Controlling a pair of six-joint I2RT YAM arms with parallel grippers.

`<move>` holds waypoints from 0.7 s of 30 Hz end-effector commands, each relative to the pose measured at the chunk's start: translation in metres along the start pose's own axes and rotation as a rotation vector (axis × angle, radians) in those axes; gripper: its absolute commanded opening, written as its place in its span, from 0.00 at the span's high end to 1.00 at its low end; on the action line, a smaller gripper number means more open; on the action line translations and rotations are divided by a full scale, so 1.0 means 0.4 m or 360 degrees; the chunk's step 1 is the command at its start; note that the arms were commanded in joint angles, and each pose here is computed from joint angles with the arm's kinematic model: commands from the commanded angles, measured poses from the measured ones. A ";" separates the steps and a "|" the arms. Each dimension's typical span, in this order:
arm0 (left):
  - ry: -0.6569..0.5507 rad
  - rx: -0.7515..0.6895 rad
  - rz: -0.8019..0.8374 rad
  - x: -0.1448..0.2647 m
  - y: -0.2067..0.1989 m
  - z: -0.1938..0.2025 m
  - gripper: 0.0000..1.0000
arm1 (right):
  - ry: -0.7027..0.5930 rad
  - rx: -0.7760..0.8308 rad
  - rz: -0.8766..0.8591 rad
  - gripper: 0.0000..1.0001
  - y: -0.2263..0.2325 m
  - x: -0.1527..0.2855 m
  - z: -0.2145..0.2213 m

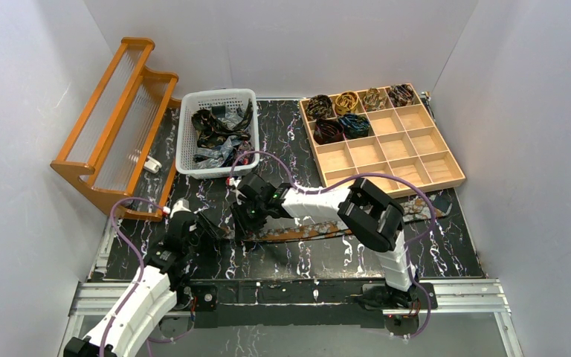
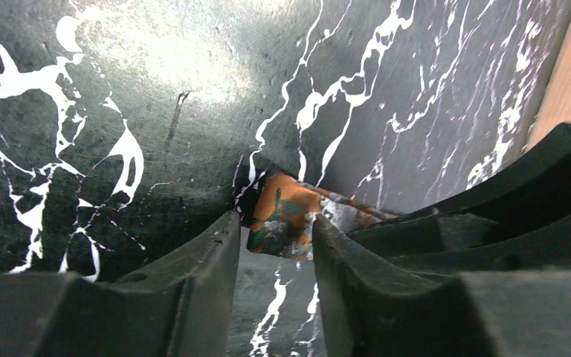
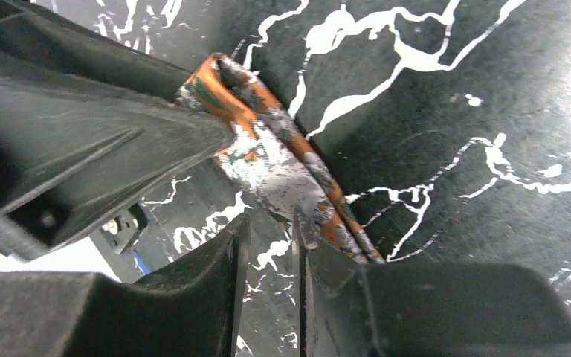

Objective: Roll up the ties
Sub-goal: Flatten out the tie at the center of the board.

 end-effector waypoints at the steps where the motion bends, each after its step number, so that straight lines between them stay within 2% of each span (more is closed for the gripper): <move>1: -0.0066 0.0035 -0.0061 0.017 -0.009 -0.034 0.54 | -0.0089 0.0038 0.0076 0.62 0.022 0.023 -0.043; 3: -0.0070 0.0056 -0.0100 0.024 -0.007 -0.040 0.45 | -0.0135 0.0149 0.0062 0.52 0.034 0.050 -0.054; 5: -0.0078 0.0086 -0.0133 0.027 -0.004 -0.044 0.40 | -0.0199 0.0293 0.0048 0.37 0.039 0.075 -0.067; 8: -0.0103 0.0115 -0.0216 0.034 0.005 -0.055 0.36 | -0.0243 0.0473 -0.0019 0.23 0.052 0.094 -0.073; 14: -0.0088 0.0074 -0.0271 0.036 0.001 -0.070 0.36 | -0.0165 0.0661 -0.0036 0.22 0.027 0.057 -0.067; 17: -0.0067 0.0061 -0.0296 0.036 0.000 -0.073 0.31 | -0.0160 0.0748 -0.0062 0.21 0.009 0.037 -0.054; 18: -0.0055 0.0054 -0.0298 0.037 -0.002 -0.074 0.29 | -0.0148 0.0792 -0.0060 0.19 -0.001 0.031 -0.049; 19: -0.0045 0.0050 -0.0310 0.039 -0.004 -0.076 0.26 | -0.0142 0.0824 -0.0039 0.10 -0.010 0.028 -0.048; 21: -0.0006 0.0049 -0.0327 0.041 -0.007 -0.076 0.24 | -0.0155 0.0889 0.0004 0.03 -0.028 0.022 -0.051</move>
Point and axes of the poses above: each gripper's point midway between its finger pads, its own x axis back along the fingers, its own y axis along the line the jaws close on, z = x × y, the point moved 5 cm from there along x, back along the fingers, and after that the axes turned 10 degrees about -x, right-handed, at the moved point
